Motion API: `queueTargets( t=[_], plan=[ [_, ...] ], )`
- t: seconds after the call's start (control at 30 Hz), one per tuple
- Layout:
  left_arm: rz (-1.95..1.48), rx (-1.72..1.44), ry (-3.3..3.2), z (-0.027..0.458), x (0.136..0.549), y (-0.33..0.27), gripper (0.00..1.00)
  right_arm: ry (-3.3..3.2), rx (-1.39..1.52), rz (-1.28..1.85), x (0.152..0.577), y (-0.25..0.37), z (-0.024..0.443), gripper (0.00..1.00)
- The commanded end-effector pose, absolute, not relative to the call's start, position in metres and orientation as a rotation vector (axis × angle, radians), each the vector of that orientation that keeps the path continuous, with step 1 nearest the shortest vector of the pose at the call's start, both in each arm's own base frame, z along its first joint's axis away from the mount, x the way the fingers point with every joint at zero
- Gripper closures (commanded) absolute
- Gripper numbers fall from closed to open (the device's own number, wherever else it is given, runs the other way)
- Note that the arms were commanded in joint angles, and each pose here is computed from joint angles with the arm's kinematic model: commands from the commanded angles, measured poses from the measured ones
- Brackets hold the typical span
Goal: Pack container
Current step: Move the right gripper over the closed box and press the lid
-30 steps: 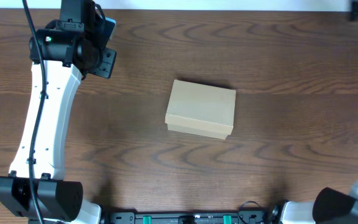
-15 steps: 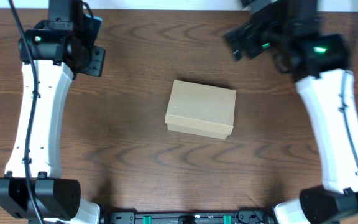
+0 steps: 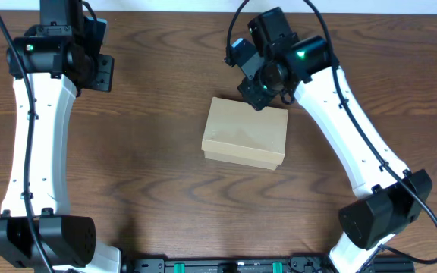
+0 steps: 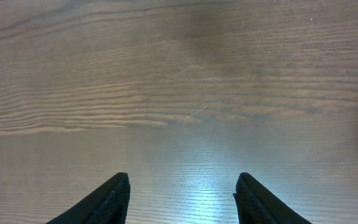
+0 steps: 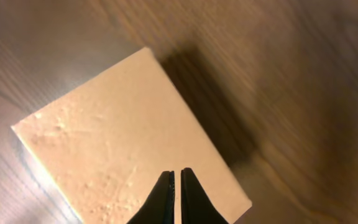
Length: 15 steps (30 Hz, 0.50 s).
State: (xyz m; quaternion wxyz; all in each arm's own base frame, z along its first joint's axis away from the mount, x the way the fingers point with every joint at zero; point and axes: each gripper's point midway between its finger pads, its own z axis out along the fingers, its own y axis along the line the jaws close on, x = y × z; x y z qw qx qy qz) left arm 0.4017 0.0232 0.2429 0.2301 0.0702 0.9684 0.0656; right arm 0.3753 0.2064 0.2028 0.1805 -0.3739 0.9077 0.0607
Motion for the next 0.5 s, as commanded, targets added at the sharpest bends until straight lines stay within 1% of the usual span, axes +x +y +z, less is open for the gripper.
queueTargets(
  t=[0.0, 0.17, 0.37, 0.47],
  plan=[
    [0.169, 0.156, 2.654, 0.246, 0.402, 0.024, 0.45, 2.594, -1.078, 0.172, 0.365, 0.211, 0.196, 0.98],
    [0.169, 0.155, 2.656, 0.246, 0.402, 0.024, 0.45, 2.648, -1.147, 0.174, 0.342, 0.219, 0.182, 0.98],
    [0.168, 0.152, 2.656, 0.246, 0.402, 0.024, 0.45, 2.712, -1.139, 0.168, 0.322, 0.23, 0.165, 0.98],
    [0.168, 0.151, 2.656, 0.246, 0.402, 0.024, 0.46, 2.731, -1.105, 0.124, 0.321, 0.229, 0.155, 0.98]
  ],
)
